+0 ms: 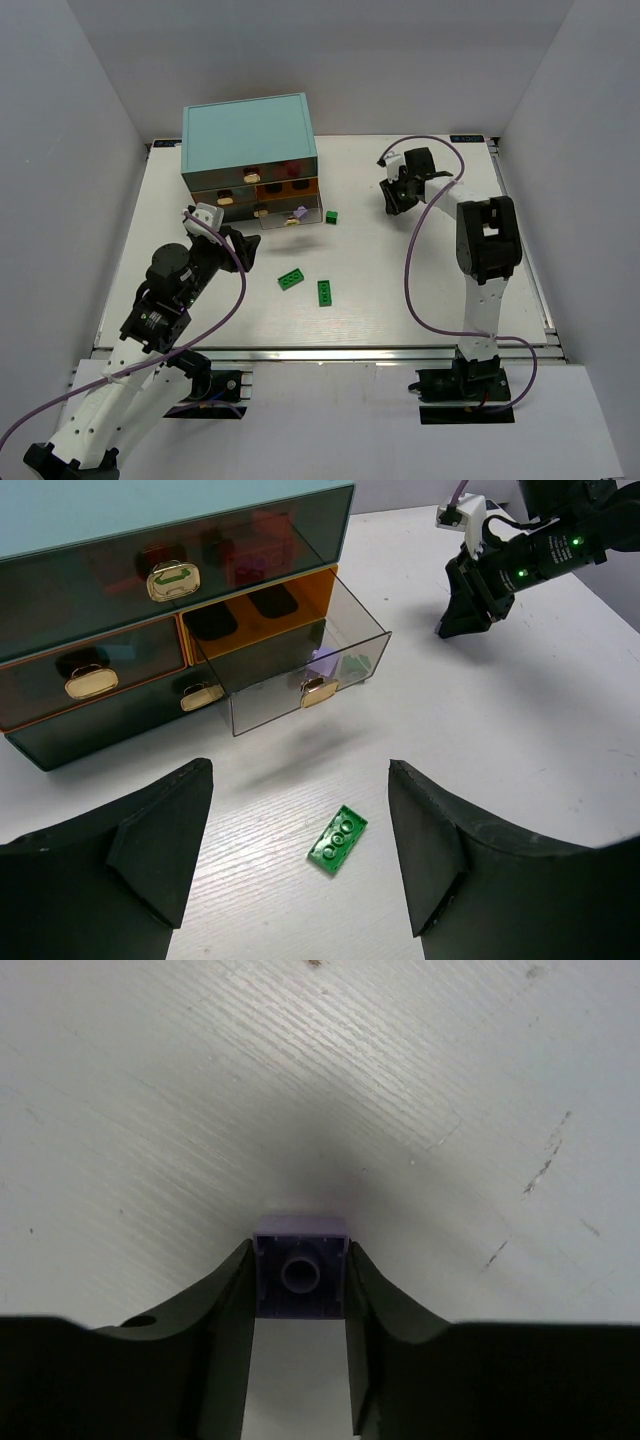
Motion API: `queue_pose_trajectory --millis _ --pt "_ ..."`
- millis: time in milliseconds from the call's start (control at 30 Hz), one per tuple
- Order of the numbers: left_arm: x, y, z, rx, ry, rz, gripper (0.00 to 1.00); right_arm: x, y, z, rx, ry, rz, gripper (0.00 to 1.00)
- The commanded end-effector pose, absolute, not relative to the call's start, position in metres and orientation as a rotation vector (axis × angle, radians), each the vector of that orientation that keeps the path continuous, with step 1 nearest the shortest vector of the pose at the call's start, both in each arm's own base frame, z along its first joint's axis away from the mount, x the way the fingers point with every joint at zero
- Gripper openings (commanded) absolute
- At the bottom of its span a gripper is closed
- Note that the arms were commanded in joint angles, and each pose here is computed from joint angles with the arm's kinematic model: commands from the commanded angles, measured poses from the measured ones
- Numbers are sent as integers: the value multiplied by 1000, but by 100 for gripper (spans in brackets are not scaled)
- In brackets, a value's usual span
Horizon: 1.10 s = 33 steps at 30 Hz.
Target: Sort the legos into containers by color
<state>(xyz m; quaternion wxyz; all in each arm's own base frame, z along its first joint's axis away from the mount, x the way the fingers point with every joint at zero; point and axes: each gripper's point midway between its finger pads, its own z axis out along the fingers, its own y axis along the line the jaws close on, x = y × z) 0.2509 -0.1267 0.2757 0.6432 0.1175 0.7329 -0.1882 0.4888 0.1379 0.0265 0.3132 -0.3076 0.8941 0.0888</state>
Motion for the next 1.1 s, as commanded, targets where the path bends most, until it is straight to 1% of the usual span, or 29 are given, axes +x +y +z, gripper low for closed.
queue_pose_trajectory --millis 0,33,67,167,200,300,400,467,600,767,800,833,900,967,1000,1067 --pt "251 -128 279 273 1650 -435 81 492 144 51 -865 2282 251 26" --pt "251 -127 279 274 1652 -435 81 490 144 60 -880 2264 247 21" --pt "251 -128 279 274 1652 -435 81 485 145 60 -904 2262 246 11" --pt "251 -127 279 273 1650 -435 81 468 165 91 -982 2176 305 4" --pt "251 -127 280 273 1649 -435 81 464 169 114 -1005 2113 303 4" --pt "251 -127 281 271 1645 -437 81 438 206 148 -1099 1987 393 2" --pt "250 -127 280 267 1644 -436 81 412 245 201 -1151 1834 480 0" --pt "250 -126 280 265 1645 -431 81 397 274 224 -1185 1765 536 0" --pt "251 -124 279 257 1649 -424 81 375 317 246 -1241 1702 603 0" --pt "252 -122 279 250 1648 -415 81 372 353 250 -1246 1714 633 15" --pt "252 -122 278 249 1649 -413 81 373 361 239 -1260 1731 630 17" --pt "252 -122 278 247 1649 -413 81 377 367 247 -1251 1715 606 19" --pt "252 -121 277 246 1651 -409 81 384 380 237 -1257 1732 592 22" --pt "252 -121 278 244 1648 -406 81 393 387 244 -1237 1723 562 25" --pt "252 -120 278 241 1649 -402 81 398 390 233 -1240 1745 555 27" --pt "252 -120 278 239 1646 -401 81 404 393 234 -1232 1750 527 37"
